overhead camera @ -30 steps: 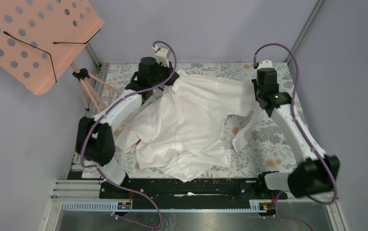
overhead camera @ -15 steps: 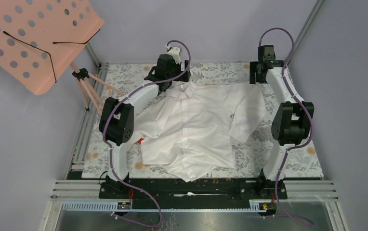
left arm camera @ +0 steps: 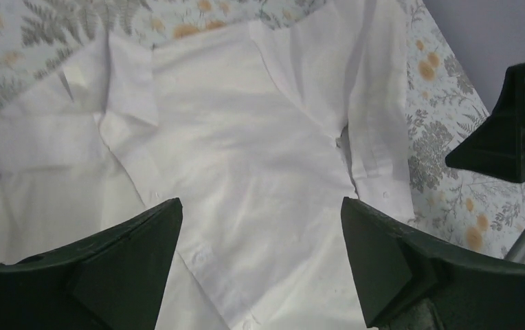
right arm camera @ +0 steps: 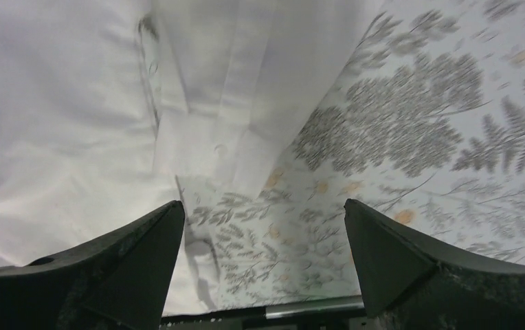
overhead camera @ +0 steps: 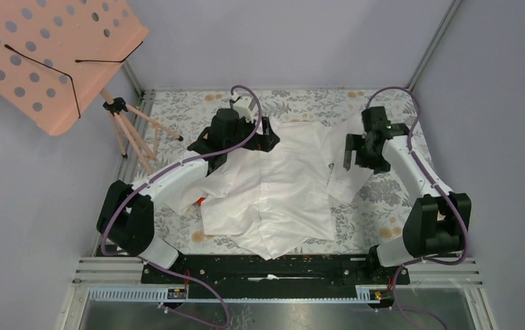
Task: Pin the brooch onto the clothing
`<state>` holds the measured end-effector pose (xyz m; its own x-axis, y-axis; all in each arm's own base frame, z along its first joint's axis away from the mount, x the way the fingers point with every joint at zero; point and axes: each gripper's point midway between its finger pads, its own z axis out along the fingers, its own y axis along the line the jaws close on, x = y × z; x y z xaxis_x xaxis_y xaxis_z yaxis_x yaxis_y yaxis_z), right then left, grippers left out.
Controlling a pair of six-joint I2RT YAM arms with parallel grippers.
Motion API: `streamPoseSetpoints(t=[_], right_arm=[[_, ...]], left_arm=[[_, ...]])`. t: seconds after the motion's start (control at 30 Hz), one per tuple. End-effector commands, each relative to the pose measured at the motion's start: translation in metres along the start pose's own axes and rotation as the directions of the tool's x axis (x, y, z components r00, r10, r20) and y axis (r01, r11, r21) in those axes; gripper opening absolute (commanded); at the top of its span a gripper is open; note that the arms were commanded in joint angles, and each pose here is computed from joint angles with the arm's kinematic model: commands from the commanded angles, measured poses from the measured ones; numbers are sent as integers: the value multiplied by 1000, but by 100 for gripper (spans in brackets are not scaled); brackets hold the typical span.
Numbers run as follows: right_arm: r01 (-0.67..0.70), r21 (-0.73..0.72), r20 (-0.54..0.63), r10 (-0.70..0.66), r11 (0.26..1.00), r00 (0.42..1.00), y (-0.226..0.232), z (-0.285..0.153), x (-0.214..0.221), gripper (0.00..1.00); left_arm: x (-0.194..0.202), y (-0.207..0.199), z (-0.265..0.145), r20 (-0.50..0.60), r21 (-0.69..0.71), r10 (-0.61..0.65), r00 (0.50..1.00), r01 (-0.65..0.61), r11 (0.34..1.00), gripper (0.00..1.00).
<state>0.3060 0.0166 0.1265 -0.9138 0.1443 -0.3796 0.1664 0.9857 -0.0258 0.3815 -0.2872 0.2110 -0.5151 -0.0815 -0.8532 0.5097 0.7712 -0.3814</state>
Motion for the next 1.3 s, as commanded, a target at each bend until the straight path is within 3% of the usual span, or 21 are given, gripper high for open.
streamPoseSetpoints(t=[0.0,0.2,0.47,0.7,1.27], right_arm=[[-9,-104,-63,3,995,998,45,2,45,92],[-3,-163,-103,-14,987,995,94,31,70,76],[-2,-34,-89,-1,999,996,88,67,60,60],[9,-5,-101,-10,1000,995,89,86,58,55],[16,18,-134,-13,1000,991,85,86,65,47]], left_arm=[[42,0,-15,-62,18,-145,988,146,989,95],[82,9,-35,-119,-21,-209,971,208,978,95],[91,19,-47,-123,-75,-213,969,205,976,95],[85,19,-50,-120,-76,-206,971,198,977,95],[70,20,-68,-86,-87,-203,976,195,977,96]])
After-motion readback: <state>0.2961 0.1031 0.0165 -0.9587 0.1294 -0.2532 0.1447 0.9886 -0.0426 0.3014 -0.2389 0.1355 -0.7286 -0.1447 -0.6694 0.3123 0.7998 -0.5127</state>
